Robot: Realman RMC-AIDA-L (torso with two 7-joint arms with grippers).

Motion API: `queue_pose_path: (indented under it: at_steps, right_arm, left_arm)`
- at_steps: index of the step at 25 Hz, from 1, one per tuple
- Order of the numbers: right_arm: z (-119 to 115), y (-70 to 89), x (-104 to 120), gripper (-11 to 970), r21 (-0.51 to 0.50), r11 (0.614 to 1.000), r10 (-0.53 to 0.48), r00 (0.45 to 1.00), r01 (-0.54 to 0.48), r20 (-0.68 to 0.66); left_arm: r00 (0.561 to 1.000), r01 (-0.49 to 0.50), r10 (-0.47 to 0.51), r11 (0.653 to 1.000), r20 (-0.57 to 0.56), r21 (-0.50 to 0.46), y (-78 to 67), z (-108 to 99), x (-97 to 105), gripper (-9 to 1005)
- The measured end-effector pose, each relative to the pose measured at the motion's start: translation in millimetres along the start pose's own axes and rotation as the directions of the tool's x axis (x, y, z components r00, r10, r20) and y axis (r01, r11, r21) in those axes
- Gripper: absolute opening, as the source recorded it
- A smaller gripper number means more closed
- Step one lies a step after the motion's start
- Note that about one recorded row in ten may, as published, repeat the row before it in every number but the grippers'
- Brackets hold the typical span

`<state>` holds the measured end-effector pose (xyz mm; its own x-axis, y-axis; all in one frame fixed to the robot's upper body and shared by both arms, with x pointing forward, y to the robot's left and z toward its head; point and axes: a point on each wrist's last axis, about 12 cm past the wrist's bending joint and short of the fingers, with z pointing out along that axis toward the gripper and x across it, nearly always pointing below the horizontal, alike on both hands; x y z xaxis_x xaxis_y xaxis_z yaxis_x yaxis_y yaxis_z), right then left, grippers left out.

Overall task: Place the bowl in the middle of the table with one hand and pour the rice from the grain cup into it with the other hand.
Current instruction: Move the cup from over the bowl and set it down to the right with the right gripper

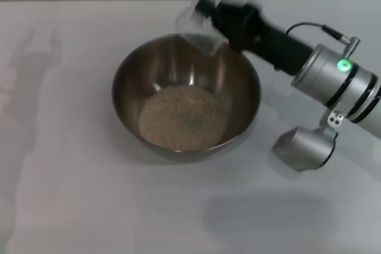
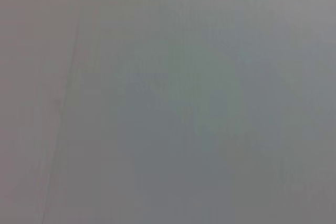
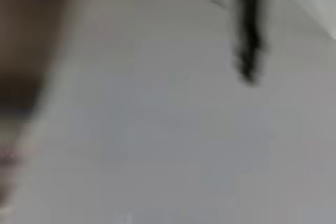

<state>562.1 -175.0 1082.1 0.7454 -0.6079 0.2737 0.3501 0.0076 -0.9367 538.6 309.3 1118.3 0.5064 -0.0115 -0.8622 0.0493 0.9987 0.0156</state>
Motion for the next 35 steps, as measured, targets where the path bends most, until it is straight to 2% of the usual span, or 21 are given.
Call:
queue_pose_path:
  at_steps: [1,2,3,4,6,9,11,12,13,16,17,18,21,22,23,27,31,32,35]
  right_arm:
    - [-0.3,-3.6,0.0,14,0.045,0.995,0.094,0.995,-0.092,-0.045]
    - [-1.0,-9.1,0.3,14,0.146,0.950,0.296,0.946,-0.277,-0.131]
    - [-1.0,-9.1,0.3,14,0.146,0.950,0.296,0.946,-0.277,-0.131]
    - [-1.6,-11.5,1.7,14,0.210,0.908,0.400,0.900,-0.363,-0.172]
    - [-5.8,-13.5,4.8,14,0.336,0.796,0.588,0.775,-0.504,-0.231]
    - [-16.6,-11.0,8.6,14,0.512,0.564,0.818,0.523,-0.647,-0.240]
    - [-22.2,-3.6,10.6,15,0.568,0.460,0.887,0.384,-0.683,-0.257]
    - [-25.3,6.0,11.5,15,0.597,0.379,0.924,0.259,-0.707,-0.281]
    - [-25.3,6.0,11.5,15,0.597,0.379,0.924,0.259,-0.707,-0.281]
    - [-28.2,20.1,11.7,15,0.616,0.285,0.944,0.104,-0.734,-0.313]
    - [-29.0,27.4,10.7,15,0.615,0.243,0.943,0.033,-0.750,-0.332]
    - [-29.0,27.4,10.7,15,0.615,0.243,0.943,0.033,-0.750,-0.332]
    - [-29.2,35.1,7.8,15,0.602,0.210,0.932,-0.027,-0.770,-0.361]
    - [-29.7,39.5,6.0,15,0.598,0.185,0.925,-0.067,-0.780,-0.374]
    - [-29.7,39.5,6.0,15,0.598,0.185,0.925,-0.067,-0.780,-0.374]
    - [-33.2,48.3,4.2,15,0.607,0.109,0.910,-0.167,-0.787,-0.380]
    - [-34.7,51.8,3.3,15,0.608,0.093,0.899,-0.196,-0.789,-0.392]
    - [-35.1,55.2,2.4,15,0.605,0.081,0.885,-0.221,-0.792,-0.409]
    - [-35.8,58.1,2.0,15,0.607,0.061,0.875,-0.250,-0.792,-0.415]
  left_arm:
    - [1.000,-0.001,0.001,1.000,0.000,0.000,0.0,0.1,0.0,450]
    - [1.000,-0.002,0.002,1.000,0.001,0.000,-0.1,0.2,0.0,452]
    - [1.000,-0.003,0.003,1.000,0.002,0.001,-0.2,0.2,-0.1,454]
    - [1.000,-0.003,0.003,1.000,0.002,0.001,-0.2,0.2,-0.1,456]
    - [1.000,-0.003,0.003,1.000,0.003,0.001,-0.1,0.2,-0.2,459]
    - [1.000,-0.005,0.005,1.000,0.003,0.000,0.8,0.2,-0.1,465]
    - [1.000,-0.007,0.007,1.000,0.002,0.000,1.2,-0.3,0.2,468]
    - [1.000,-0.008,0.008,1.000,0.003,0.000,1.3,-0.7,0.3,470]
    - [1.000,-0.008,0.008,1.000,0.003,0.000,1.3,-0.7,0.3,472]
    - [1.000,-0.008,0.008,1.000,0.004,0.006,0.3,-1.5,0.5,477]
    - [1.000,-0.009,0.009,1.000,0.005,0.007,0.1,-1.6,0.4,479]
    - [1.000,-0.010,0.010,1.000,0.007,0.008,0.1,-1.9,0.1,481]
    - [1.000,-0.009,0.009,1.000,0.008,0.008,0.6,-2.9,0.0,486]
    - [1.000,-0.009,0.009,1.000,0.008,0.008,0.9,-3.3,0.1,488]
    - [1.000,-0.010,0.010,1.000,0.009,0.008,1.1,-3.8,0.1,490]
    - [1.000,-0.012,0.012,1.000,0.010,0.007,2.0,-6.0,0.1,497]
    - [1.000,-0.011,0.011,1.000,0.014,0.006,2.3,-7.5,-0.3,504]
    - [1.000,-0.011,0.011,1.000,0.015,0.006,2.4,-7.9,-0.4,506]
    - [1.000,-0.011,0.011,1.000,0.014,0.005,2.6,-9.1,-0.3,511]
